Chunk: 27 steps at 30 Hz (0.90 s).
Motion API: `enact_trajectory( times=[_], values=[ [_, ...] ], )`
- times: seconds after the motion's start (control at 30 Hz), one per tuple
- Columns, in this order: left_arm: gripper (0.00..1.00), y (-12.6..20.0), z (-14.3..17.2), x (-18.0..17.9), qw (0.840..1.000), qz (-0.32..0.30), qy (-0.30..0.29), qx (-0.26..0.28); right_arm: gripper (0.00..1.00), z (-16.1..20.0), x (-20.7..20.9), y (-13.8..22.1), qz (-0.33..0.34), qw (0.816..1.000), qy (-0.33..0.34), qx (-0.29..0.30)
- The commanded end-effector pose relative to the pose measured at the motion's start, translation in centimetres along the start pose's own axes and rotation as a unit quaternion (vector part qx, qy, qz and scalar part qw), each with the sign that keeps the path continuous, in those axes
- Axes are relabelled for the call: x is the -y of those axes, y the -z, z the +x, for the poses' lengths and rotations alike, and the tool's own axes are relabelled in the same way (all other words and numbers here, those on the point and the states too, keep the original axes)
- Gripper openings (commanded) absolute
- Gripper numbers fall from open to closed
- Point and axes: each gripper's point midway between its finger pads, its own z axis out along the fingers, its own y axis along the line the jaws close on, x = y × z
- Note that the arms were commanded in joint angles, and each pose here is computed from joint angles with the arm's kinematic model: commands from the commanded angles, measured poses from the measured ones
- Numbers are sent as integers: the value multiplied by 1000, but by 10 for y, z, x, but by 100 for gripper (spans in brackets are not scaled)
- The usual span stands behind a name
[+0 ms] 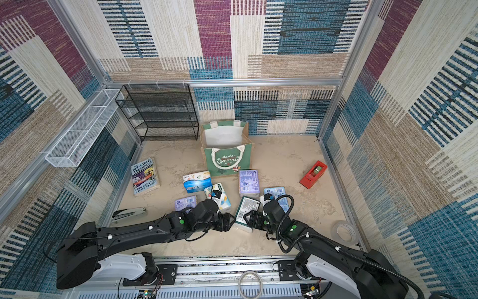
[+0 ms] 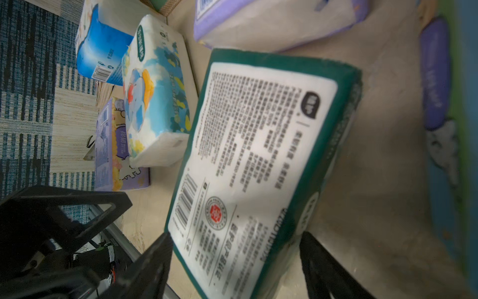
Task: Put tissues into the canvas bag
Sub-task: Pick up the pack of facial tissues from the center of the board.
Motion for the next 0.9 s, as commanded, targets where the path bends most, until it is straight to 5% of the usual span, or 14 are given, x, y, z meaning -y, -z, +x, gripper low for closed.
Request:
enact_trajectory(
  times=[0.0,0.3,0.87],
  values=[
    [66,-7,0,22,999,43,-4,-24,82,-13,-7,-2,-1,1000,4,22],
    [57,-30,-1,10,998,18,38,-48,86,-21,3,-1,-5,999,-21,46],
    [56,-50,-8,-7,996,-14,53,-75,85,-26,15,-4,-24,997,-45,60]
  ],
)
